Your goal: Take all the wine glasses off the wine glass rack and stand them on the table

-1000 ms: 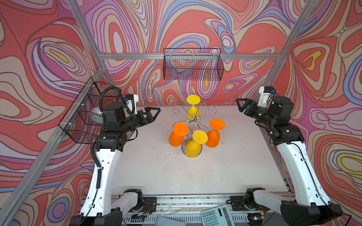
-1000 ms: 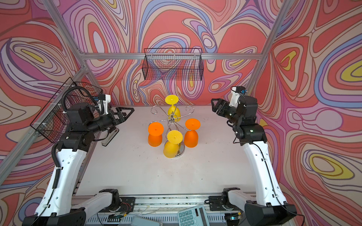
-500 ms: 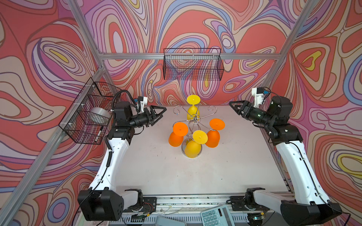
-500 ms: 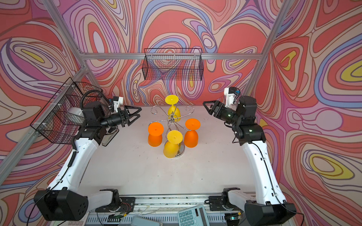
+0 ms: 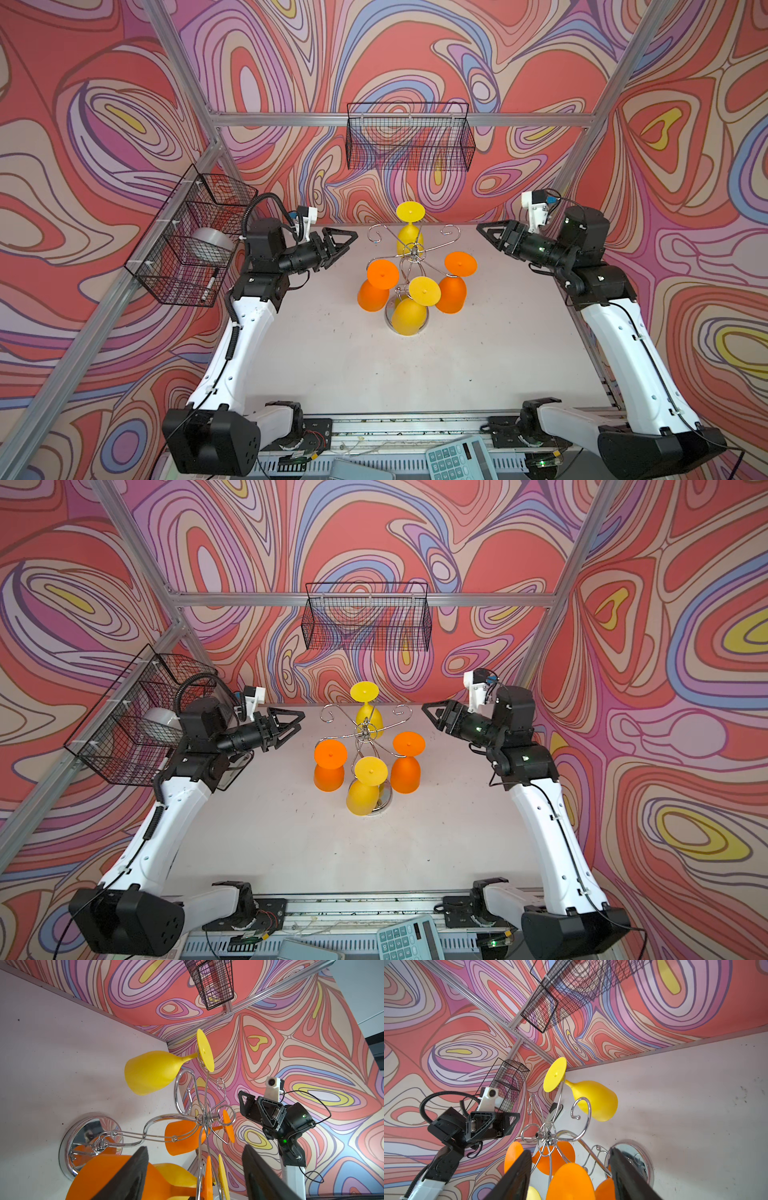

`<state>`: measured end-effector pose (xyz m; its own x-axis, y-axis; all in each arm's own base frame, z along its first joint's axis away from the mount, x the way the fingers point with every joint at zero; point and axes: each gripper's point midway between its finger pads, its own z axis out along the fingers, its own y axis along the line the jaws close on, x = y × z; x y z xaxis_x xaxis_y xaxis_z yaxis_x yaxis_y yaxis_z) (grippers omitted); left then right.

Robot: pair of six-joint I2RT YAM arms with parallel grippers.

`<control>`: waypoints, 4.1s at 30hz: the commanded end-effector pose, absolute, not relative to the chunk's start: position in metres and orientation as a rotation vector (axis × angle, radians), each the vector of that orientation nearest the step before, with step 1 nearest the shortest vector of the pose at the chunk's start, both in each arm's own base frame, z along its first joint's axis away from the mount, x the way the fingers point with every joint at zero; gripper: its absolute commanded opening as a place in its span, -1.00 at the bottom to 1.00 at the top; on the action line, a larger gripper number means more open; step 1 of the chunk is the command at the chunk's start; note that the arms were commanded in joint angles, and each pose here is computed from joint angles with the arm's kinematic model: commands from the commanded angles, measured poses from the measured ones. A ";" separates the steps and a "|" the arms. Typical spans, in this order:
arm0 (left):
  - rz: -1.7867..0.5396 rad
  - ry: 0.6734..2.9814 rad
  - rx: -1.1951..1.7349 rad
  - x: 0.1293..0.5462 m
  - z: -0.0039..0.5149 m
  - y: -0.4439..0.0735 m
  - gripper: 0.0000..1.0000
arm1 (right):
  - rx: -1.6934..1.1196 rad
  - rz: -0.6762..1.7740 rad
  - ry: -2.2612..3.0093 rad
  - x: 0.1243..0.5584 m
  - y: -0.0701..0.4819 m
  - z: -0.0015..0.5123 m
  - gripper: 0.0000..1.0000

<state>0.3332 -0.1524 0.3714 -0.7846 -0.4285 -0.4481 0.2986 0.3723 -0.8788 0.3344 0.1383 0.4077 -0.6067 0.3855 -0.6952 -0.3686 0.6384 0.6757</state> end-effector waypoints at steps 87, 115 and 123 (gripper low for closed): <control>-1.354 1.815 -0.018 0.339 0.430 -0.173 0.24 | 0.312 1.341 2.180 0.314 0.150 0.354 -0.43; -1.376 1.818 -0.030 0.338 0.425 -0.174 0.24 | 0.332 1.468 2.164 0.302 0.158 0.357 -0.62; -1.380 1.817 -0.026 0.337 0.427 -0.175 0.24 | 0.347 1.519 2.142 0.302 0.160 0.358 -0.72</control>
